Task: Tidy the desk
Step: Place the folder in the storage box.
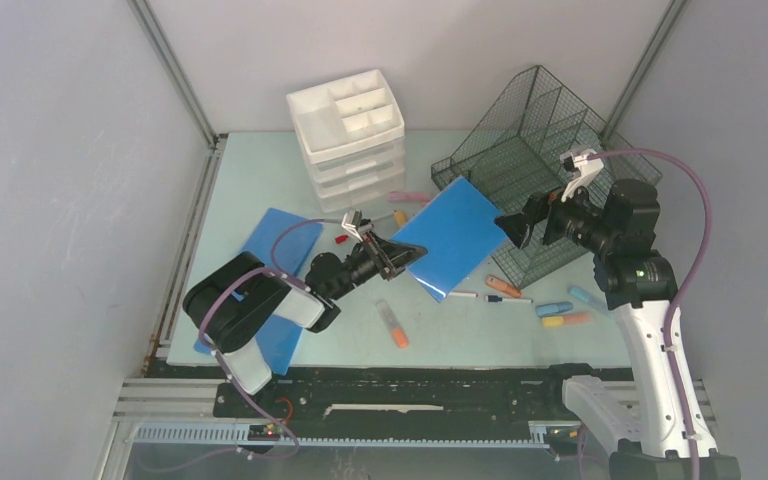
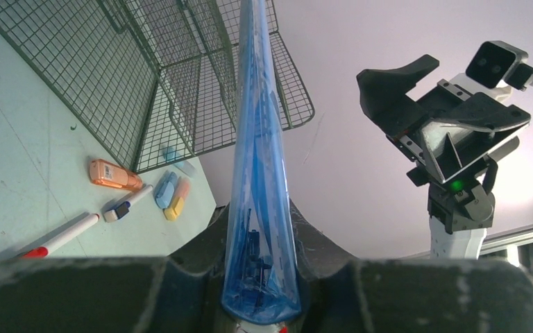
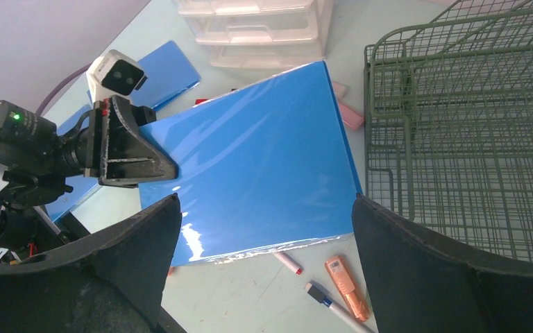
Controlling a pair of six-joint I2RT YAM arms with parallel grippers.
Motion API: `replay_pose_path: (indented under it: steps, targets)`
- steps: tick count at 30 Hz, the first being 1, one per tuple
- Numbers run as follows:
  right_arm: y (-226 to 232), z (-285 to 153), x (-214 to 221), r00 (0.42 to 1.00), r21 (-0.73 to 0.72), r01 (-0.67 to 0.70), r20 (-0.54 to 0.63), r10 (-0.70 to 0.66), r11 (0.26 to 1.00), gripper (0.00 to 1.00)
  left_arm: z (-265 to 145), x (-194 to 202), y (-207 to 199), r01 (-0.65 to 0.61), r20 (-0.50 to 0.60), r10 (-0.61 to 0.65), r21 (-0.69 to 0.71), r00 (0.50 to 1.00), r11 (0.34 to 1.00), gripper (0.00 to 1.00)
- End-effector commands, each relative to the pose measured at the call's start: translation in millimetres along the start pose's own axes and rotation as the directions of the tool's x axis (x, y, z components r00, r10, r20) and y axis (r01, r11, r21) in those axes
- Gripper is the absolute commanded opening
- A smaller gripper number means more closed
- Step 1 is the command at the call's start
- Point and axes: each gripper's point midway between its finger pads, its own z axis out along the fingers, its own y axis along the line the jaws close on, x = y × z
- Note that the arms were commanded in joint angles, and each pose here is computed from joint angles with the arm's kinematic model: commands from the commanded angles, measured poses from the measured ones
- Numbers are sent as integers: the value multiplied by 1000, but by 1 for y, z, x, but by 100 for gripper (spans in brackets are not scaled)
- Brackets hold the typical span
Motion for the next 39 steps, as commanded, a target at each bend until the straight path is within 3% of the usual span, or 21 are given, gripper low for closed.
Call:
replay_pose_path:
  steps: [1,39]
  targets:
    - [-2,0,-8,999,7,12,34,-12,1000,100,12,0,-20,-1,-17,3,89,1000,996,0]
    - [3,0,-8,999,-8,20,32,-20,1000,100,53,8,3,84,-79,-77,79,994,993,0]
